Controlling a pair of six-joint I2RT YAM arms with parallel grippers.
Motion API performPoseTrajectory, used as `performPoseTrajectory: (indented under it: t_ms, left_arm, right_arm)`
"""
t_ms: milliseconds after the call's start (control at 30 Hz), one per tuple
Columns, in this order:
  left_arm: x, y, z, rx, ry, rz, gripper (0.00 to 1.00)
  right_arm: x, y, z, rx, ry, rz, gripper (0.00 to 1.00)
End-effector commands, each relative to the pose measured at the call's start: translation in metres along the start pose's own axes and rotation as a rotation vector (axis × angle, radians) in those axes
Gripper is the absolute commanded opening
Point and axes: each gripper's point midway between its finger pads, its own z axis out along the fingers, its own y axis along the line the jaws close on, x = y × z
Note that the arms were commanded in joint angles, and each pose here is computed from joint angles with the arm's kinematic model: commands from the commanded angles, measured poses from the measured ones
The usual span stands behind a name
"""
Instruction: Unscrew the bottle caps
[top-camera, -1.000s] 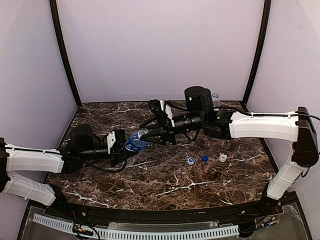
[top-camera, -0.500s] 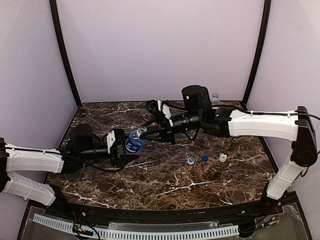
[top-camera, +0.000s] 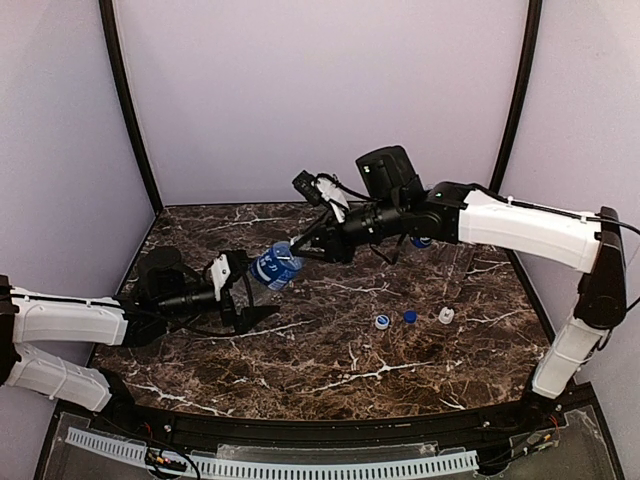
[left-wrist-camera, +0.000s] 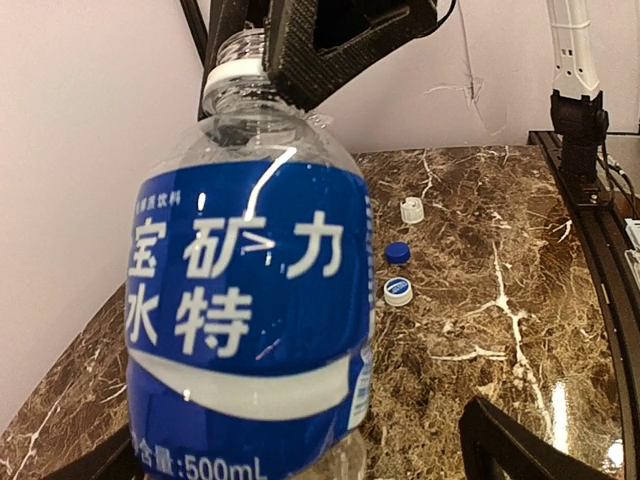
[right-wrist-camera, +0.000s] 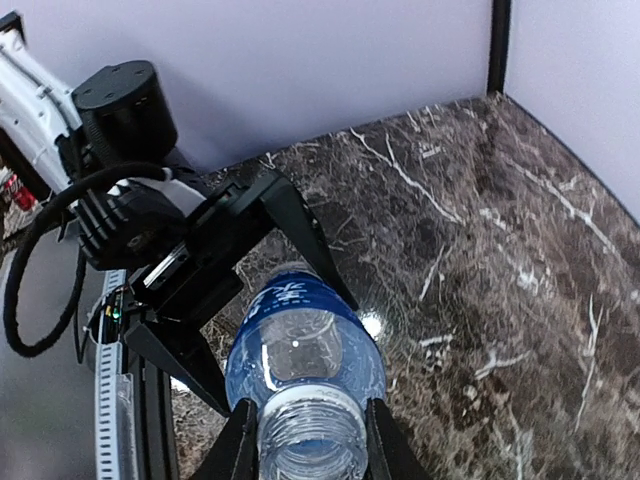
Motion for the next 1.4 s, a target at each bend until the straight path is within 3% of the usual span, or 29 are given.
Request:
performPoseTrajectory:
  t_ms: [0,100,267,367,500,800,867,967,1100,1367]
  left_arm:
    - [-0.002,-0.013,-0.005,0.048,-0.011,0.012,0.99]
    - [-0.001,-0.013,-0.005,0.046,-0.010,0.005,0.99]
    - [-0.004,-0.007,-0.006,0.010,-0.016,-0.012,0.99]
    - [-0.004,-0.007,-0.005,0.009,-0.017,-0.015,0.99]
    - [-0.002,-0.007,-0.005,0.009,-0.013,-0.015,0.99]
    - [0.009,0.000,-0.008,-0.045,0.027,-0.016,0.99]
    - [0.015,0.007,-0.008,-0.093,0.051,-0.049,0.99]
    - [0.036,0.040,-0.016,-0.304,0.135,-0.171,0.99]
    - [0.062,0.063,-0.033,-0.485,0.235,-0.218,0.99]
    - [0.065,0.064,-0.037,-0.488,0.233,-0.245,0.99]
  right_arm:
    - [0.049,-0.163,-0.063,0.677,0.137,0.311,0.00]
    - [0.052,-0.175,-0.066,0.686,0.141,0.318,0.00]
    - [0.022,-0.136,-0.039,0.406,0.018,0.256,0.00]
    - [0.021,-0.140,-0.042,0.441,0.009,0.274,0.00]
    - [0.047,-0.177,-0.061,0.690,0.164,0.319,0.00]
    - [0.081,-0.190,-0.096,0.873,0.571,0.349,0.00]
    - [0.086,-0.194,-0.095,0.881,0.603,0.344,0.00]
    - [0.086,-0.198,-0.092,0.884,0.616,0.333,0.00]
    - [0.089,-0.204,-0.090,0.902,0.634,0.309,0.00]
    - [0.102,-0.207,-0.088,0.900,0.644,0.335,0.00]
